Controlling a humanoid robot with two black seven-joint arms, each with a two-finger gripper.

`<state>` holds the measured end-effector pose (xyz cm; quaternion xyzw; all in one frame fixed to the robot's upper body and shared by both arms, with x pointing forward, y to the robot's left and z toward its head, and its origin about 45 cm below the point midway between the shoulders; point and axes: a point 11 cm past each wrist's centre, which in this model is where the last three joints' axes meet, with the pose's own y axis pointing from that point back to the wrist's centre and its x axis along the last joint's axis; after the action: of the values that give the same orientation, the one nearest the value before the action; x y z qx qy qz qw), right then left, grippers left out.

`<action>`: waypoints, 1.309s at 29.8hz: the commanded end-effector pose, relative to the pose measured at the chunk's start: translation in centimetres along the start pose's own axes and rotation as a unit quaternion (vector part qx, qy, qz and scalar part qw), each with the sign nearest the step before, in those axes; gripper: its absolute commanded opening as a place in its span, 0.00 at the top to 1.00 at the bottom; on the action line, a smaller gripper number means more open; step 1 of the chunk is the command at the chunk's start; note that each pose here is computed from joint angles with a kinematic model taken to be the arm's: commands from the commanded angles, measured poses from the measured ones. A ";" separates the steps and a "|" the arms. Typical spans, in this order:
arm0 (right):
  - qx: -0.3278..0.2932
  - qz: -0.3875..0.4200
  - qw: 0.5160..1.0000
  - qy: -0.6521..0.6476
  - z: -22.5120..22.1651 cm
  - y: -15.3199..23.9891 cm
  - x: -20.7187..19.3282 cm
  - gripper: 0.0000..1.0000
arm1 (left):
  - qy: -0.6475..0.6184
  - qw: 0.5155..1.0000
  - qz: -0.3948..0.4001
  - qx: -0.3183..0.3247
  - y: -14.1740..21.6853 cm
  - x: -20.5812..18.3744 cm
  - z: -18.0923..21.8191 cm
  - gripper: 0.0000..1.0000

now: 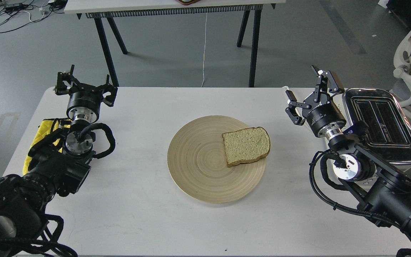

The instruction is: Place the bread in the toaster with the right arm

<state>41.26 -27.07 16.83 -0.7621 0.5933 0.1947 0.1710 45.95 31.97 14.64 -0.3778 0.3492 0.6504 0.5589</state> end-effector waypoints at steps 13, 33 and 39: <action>0.005 0.014 0.998 0.063 -0.6 -1.1 -1.5 0.01 | 0.000 1.000 0.000 0.000 0.0 0.0 0.0 0.00; -0.131 0.010 0.868 0.479 8.9 4.1 -0.6 0.02 | 0.000 1.000 -0.001 0.000 0.0 -0.1 0.0 0.00; -0.150 0.013 0.866 0.477 9.9 4.9 -0.2 0.03 | 0.000 1.000 0.000 0.000 0.0 0.0 0.0 0.00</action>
<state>35.74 -23.31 8.56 -0.7702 0.5777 -0.1092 -0.2474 45.95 31.97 14.64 -0.3780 0.3489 0.6505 0.5587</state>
